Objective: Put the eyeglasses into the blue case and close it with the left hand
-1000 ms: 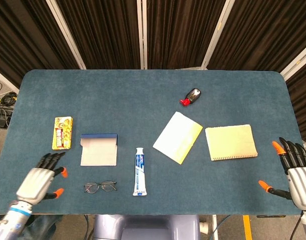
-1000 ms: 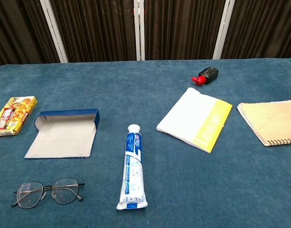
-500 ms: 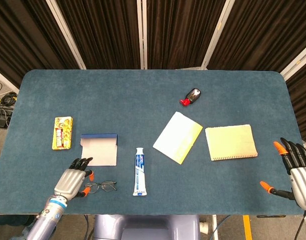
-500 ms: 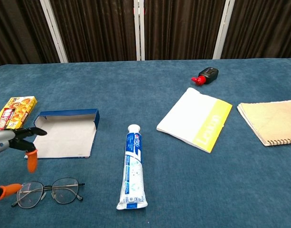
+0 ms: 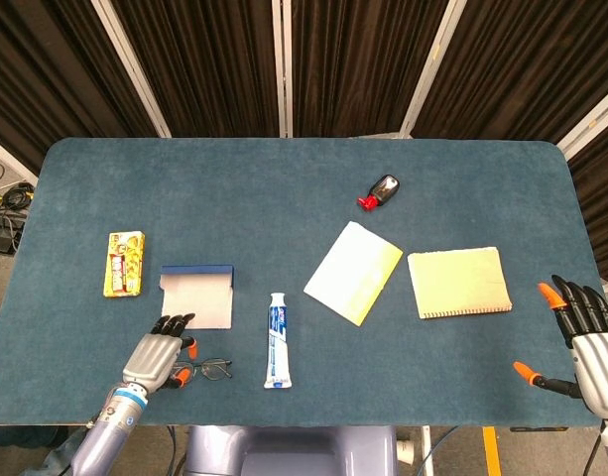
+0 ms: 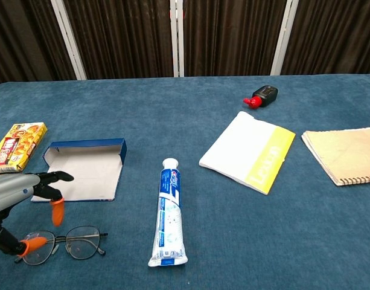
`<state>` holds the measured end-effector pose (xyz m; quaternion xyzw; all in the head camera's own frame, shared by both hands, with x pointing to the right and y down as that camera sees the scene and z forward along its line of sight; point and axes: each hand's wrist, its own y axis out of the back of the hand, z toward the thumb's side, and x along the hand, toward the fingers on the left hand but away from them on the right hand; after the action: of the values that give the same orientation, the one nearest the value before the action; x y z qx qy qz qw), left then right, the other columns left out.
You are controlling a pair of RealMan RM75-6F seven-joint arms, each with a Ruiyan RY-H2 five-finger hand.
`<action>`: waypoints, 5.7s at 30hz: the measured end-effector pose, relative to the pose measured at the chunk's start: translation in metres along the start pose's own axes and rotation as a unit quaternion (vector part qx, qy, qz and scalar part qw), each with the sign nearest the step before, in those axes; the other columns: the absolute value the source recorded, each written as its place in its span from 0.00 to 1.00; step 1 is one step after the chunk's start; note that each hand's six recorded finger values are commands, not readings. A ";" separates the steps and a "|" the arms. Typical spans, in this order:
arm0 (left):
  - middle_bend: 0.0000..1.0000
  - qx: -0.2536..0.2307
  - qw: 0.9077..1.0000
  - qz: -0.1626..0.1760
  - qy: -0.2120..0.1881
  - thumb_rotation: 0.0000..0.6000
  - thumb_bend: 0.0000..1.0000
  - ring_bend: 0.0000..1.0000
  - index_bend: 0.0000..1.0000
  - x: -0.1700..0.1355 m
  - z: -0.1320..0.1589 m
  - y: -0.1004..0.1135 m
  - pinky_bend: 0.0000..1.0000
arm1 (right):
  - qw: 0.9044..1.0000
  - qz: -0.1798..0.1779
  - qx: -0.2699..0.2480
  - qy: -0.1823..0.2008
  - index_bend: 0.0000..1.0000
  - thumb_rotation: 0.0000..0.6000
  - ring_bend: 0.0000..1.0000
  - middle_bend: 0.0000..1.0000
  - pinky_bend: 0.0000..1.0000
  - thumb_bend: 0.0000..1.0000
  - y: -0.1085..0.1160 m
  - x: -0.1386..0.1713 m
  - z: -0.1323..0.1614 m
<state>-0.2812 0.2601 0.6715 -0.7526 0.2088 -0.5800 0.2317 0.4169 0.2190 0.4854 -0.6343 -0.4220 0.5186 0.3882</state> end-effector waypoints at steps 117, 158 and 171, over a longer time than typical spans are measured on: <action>0.00 0.007 0.995 0.096 0.033 1.00 0.24 0.00 0.00 0.118 -0.035 0.077 0.00 | 1.000 0.010 0.009 -0.015 0.00 1.00 0.00 0.00 0.00 0.00 -0.011 -0.010 -0.007; 0.00 0.074 0.991 0.103 0.034 1.00 0.21 0.00 0.00 0.165 -0.044 0.107 0.00 | 0.998 0.027 0.024 -0.056 0.00 1.00 0.00 0.00 0.00 0.00 -0.025 -0.023 -0.024; 0.00 0.052 0.992 0.112 0.022 1.00 0.21 0.00 0.00 0.143 -0.051 0.111 0.00 | 0.998 0.024 0.021 -0.052 0.00 1.00 0.00 0.00 0.00 0.00 -0.022 -0.021 -0.023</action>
<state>-0.3011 0.0819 0.7279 -0.6986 0.2664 -0.5768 0.3291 0.4342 0.2053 0.5168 -0.6084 -0.4154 0.5683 0.3665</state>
